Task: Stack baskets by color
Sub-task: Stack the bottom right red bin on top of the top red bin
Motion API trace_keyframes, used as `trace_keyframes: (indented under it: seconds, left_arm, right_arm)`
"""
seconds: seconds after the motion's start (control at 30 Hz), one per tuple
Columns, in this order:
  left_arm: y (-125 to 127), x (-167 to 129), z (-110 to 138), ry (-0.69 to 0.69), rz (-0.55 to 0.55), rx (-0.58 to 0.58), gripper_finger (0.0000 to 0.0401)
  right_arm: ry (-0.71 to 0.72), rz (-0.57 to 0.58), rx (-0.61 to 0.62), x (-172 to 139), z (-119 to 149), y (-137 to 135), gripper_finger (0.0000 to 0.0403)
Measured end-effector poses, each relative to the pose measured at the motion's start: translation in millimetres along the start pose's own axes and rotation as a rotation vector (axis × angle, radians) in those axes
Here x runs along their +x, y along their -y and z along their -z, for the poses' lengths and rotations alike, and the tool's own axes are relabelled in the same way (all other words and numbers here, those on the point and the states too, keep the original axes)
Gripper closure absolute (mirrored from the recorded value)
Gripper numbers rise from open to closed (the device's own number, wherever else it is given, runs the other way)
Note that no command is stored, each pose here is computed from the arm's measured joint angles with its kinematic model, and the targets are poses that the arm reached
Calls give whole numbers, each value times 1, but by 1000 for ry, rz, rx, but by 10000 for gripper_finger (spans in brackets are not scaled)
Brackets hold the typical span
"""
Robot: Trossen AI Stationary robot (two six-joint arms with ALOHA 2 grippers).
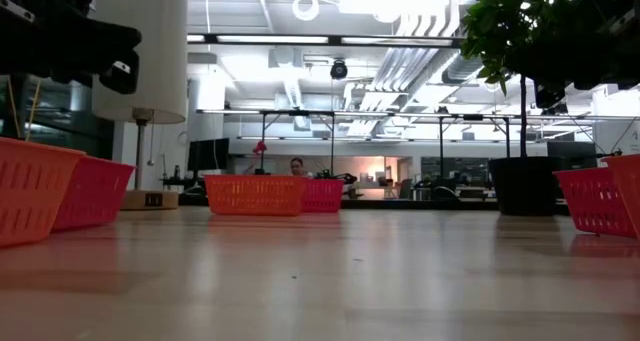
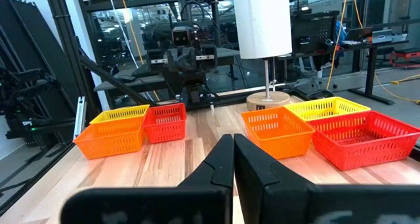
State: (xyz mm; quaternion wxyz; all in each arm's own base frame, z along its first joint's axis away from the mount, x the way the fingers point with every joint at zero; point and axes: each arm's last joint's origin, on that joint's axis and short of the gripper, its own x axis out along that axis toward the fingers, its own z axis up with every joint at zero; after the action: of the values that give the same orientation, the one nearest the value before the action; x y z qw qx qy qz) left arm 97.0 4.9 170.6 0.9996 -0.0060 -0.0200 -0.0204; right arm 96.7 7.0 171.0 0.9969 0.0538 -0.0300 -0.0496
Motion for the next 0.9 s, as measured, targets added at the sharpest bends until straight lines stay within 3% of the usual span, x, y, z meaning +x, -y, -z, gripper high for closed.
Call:
trace_keyframes:
  seconds: [0.1,0.9]
  left_arm:
    - [0,0,0,0,0,35,401]
    - [0,0,0,0,-2,-7,401]
  right_arm:
    - [0,0,0,0,0,0,403]
    - [1,3,0,0,0,0,403]
